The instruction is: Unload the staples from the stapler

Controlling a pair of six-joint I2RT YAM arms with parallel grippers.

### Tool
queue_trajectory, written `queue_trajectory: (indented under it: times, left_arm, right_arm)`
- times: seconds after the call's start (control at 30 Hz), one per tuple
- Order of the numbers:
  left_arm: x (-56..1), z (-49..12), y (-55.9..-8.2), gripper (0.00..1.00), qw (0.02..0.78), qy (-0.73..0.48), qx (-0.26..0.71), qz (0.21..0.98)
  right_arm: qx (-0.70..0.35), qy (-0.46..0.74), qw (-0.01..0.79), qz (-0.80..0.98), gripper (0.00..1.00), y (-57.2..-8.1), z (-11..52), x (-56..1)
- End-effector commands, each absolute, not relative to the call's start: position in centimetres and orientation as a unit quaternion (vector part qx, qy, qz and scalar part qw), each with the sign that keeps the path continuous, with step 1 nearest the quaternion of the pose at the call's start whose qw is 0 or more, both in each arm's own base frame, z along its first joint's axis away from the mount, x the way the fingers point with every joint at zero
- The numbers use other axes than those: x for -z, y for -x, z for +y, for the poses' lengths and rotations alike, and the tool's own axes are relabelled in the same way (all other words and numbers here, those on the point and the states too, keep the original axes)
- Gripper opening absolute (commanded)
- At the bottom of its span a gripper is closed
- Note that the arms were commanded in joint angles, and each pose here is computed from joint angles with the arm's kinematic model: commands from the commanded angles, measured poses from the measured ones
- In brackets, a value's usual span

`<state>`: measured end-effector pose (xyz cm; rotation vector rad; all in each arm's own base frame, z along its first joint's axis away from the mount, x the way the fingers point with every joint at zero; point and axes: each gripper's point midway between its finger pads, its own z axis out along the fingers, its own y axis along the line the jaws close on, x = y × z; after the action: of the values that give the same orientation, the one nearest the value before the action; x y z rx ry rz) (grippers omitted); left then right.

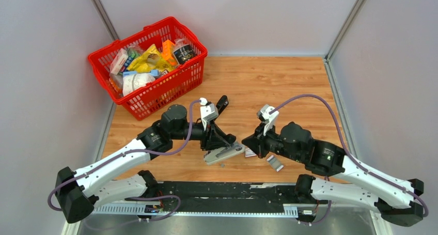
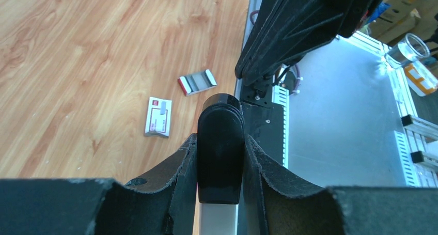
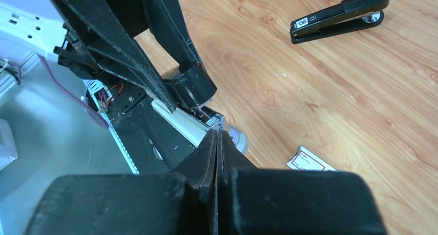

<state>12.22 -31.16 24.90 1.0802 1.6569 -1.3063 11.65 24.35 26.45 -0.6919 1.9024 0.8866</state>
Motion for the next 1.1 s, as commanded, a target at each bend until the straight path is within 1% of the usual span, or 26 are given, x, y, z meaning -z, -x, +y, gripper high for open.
queue_trajectory:
  times: [0.0, 0.63, 0.9, 1.07]
  left_arm:
    - [-29.7, -31.5, -13.3, 0.00, 0.444, -0.416, 0.510, 0.608]
    - [-30.7, -31.1, -13.4, 0.00, 0.464, -0.397, 0.513, 0.603]
    - [-31.0, -31.1, -13.7, 0.00, 0.475, -0.386, 0.511, 0.604]
    - [-31.6, -30.7, -14.8, 0.00, 0.499, -0.358, 0.499, 0.612]
  right_arm:
    - [-0.381, 0.240, 0.477, 0.755, 0.00, -12.9, 25.6, -28.8]
    - [-0.352, 0.174, 0.480, 0.784, 0.00, -15.5, 27.1, -26.1]
    - [-0.362, 0.179, 0.458, 0.792, 0.00, -15.2, 28.3, -24.7]
    - [-0.346, 0.184, 0.437, 0.810, 0.00, -15.0, 28.5, -22.2]
